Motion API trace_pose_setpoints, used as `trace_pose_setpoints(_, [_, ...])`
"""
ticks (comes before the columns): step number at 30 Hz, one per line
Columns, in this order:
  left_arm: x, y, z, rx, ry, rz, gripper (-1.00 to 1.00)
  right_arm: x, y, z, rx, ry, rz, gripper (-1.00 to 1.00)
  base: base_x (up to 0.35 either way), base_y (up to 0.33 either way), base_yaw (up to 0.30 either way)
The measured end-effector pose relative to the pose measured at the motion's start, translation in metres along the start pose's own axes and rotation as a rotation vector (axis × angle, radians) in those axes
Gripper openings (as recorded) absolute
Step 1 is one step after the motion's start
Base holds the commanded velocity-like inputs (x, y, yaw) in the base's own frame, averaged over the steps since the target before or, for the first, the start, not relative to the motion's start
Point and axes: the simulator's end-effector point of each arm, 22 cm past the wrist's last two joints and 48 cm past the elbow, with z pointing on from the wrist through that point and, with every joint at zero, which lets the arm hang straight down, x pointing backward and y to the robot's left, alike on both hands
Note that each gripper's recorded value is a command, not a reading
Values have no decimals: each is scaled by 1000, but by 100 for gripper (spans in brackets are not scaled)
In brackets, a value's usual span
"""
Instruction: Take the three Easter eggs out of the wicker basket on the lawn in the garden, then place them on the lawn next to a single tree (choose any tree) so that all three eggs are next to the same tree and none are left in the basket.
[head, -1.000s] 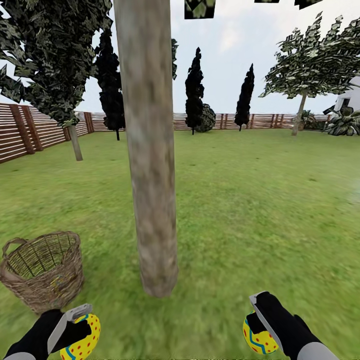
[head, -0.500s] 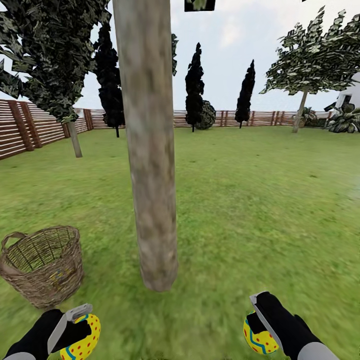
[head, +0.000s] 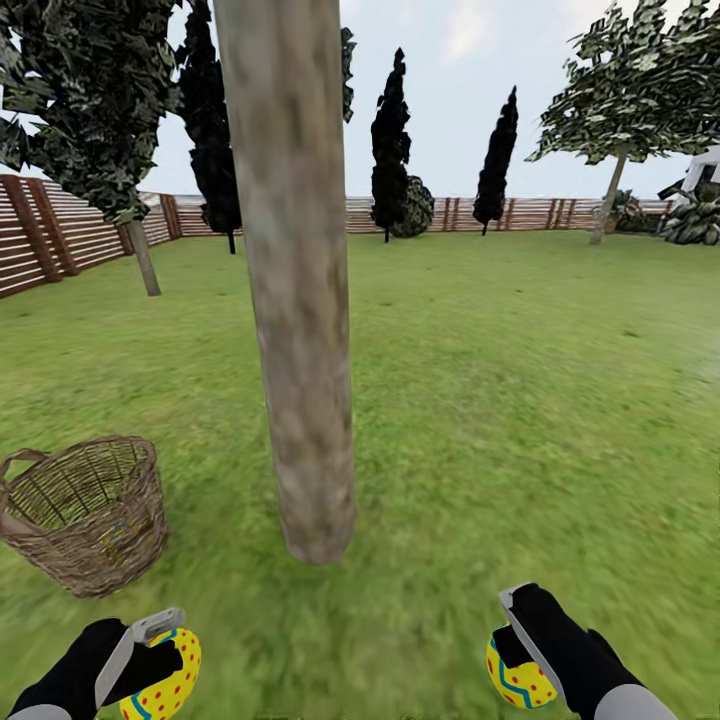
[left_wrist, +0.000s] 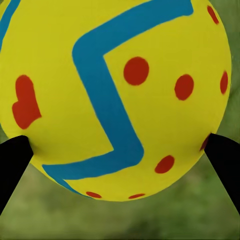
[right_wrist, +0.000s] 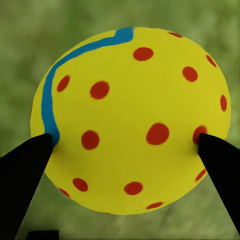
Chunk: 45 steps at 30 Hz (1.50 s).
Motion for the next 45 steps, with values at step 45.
trace_pose_setpoints(45, [62, 21, 61, -63, 171, 4, -100, 58, 25, 68, -40, 178, -34, -100, 0, 0, 0])
